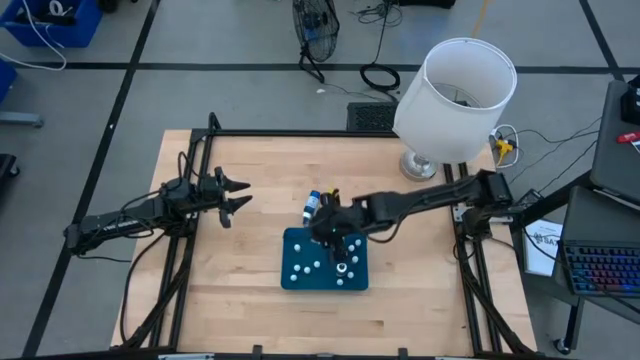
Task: Pick & Place food coloring
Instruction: Put the purple food coloring bottle into the bin, then put the blue food coloring bottle into the bin
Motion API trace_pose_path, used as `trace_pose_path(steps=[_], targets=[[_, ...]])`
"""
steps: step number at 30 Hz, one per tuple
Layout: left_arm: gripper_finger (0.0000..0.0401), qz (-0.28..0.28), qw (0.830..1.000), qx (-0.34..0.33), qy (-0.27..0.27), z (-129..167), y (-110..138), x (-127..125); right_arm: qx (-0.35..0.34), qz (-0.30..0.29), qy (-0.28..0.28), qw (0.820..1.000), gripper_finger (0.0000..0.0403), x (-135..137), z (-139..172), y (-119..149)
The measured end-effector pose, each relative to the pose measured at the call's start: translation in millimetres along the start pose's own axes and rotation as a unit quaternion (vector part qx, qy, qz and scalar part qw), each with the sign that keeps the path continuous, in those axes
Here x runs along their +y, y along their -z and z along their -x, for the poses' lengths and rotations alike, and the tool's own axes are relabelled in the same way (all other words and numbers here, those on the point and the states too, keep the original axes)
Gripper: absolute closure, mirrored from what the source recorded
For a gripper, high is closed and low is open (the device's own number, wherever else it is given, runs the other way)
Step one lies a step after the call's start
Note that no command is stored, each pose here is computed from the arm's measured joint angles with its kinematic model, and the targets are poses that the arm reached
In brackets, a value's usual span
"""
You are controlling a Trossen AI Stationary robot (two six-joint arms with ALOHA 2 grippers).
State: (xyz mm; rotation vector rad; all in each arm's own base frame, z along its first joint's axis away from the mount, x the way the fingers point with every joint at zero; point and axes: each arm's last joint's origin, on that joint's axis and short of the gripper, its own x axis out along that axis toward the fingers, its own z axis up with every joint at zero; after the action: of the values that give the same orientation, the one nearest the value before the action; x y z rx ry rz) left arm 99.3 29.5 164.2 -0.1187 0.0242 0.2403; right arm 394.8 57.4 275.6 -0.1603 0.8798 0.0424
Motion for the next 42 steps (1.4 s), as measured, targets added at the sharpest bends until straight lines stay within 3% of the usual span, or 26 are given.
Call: trace_pose_path(steps=[5,9,22,24,28,31,37,42], targets=[[0.0202,0.0,1.0,0.0,0.0,0.0,-0.1,0.0,0.032,-0.019,-0.042,0.998,0.0265,11.5,-28.4,15.0],[0.0195,0.0,1.0,0.0,0.0,0.0,0.0,0.0,0.054,-0.018,-0.045,0.997,0.0265,16.6,-43.2,23.8],[0.021,0.0,1.0,0.0,0.0,0.0,0.0,0.0,0.086,-0.008,-0.059,0.995,0.0265,21.2,-69.5,36.1],[0.0208,0.0,1.0,0.0,0.0,0.0,0.0,0.0,0.082,-0.007,-0.059,0.995,0.0244,21.2,-69.6,35.4],[0.0199,0.0,1.0,0.0,0.0,0.0,0.0,0.0,0.062,-0.021,-0.057,0.996,0.0167,20.5,-65.9,30.1],[0.0193,0.0,1.0,0.0,0.0,0.0,0.0,0.0,0.049,-0.03,-0.057,0.997,0.0138,19.5,-59.6,26.3],[0.0196,0.0,1.0,0.0,0.0,0.0,0.0,0.0,-0.001,-0.011,-0.052,0.999,0.0139,15.0,-32.0,11.7],[0.0205,0.0,1.0,0.0,0.0,0.0,0.0,0.0,-0.052,0.059,0.06,0.995,0.0157,-7.3,8.8,-18.9]])
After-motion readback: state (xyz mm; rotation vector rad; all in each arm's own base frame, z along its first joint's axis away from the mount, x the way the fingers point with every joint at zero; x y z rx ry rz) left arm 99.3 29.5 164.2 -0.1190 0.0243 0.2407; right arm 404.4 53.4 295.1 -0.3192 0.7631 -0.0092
